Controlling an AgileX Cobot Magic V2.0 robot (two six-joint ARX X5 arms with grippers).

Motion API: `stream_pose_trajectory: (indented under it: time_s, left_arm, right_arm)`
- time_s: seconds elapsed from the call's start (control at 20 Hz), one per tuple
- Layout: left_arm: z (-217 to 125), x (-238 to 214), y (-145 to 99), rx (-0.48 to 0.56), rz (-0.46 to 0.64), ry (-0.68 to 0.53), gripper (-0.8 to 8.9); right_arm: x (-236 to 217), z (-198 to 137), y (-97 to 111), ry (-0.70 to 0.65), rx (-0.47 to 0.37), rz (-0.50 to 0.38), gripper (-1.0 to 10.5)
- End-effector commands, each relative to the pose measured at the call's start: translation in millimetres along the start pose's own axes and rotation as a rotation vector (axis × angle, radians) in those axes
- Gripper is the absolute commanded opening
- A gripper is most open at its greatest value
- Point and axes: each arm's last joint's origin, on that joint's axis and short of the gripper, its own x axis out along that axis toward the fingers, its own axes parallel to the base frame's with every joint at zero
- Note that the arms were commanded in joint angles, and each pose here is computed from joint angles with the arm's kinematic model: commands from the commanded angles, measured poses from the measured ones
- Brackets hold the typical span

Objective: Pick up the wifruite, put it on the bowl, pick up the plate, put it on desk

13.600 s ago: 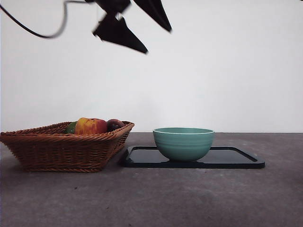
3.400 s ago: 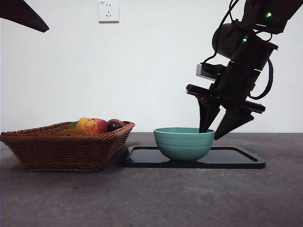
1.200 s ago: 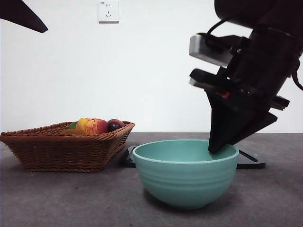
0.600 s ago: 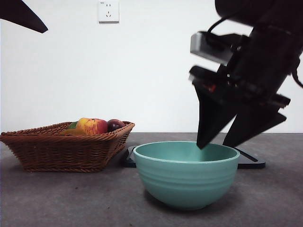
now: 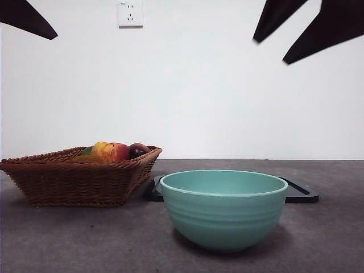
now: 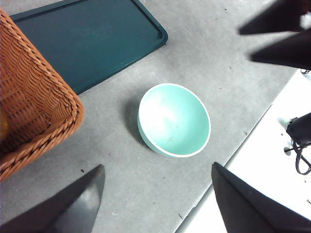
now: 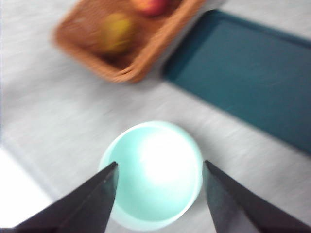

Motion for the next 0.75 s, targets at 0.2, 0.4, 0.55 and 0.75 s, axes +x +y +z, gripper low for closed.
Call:
stream_pose_trajectory:
  time_s: [0.2,0.4,0.55,0.75]
  left_arm:
    - [3,-1,-2,0.022,-0.009,-0.011,3.44]
    - [3,-1,-2,0.022,-0.009,-0.011,3.44]
    - [3,-1,-2,0.022,-0.009,-0.011,3.44]
    - [3,-1,-2,0.022,-0.009,-0.011,3.44]
  right_arm:
    - [-26,-11,7,0.043,-0.017,0.112,2.8]
    - [-30,-16,7,0.069,-0.016,0.107,2.8]
    - [-30,-16,7,0.066,-0.017,0.106,2.8]
    - [-30,-16,7,0.066,-0.017,0.105,2.8]
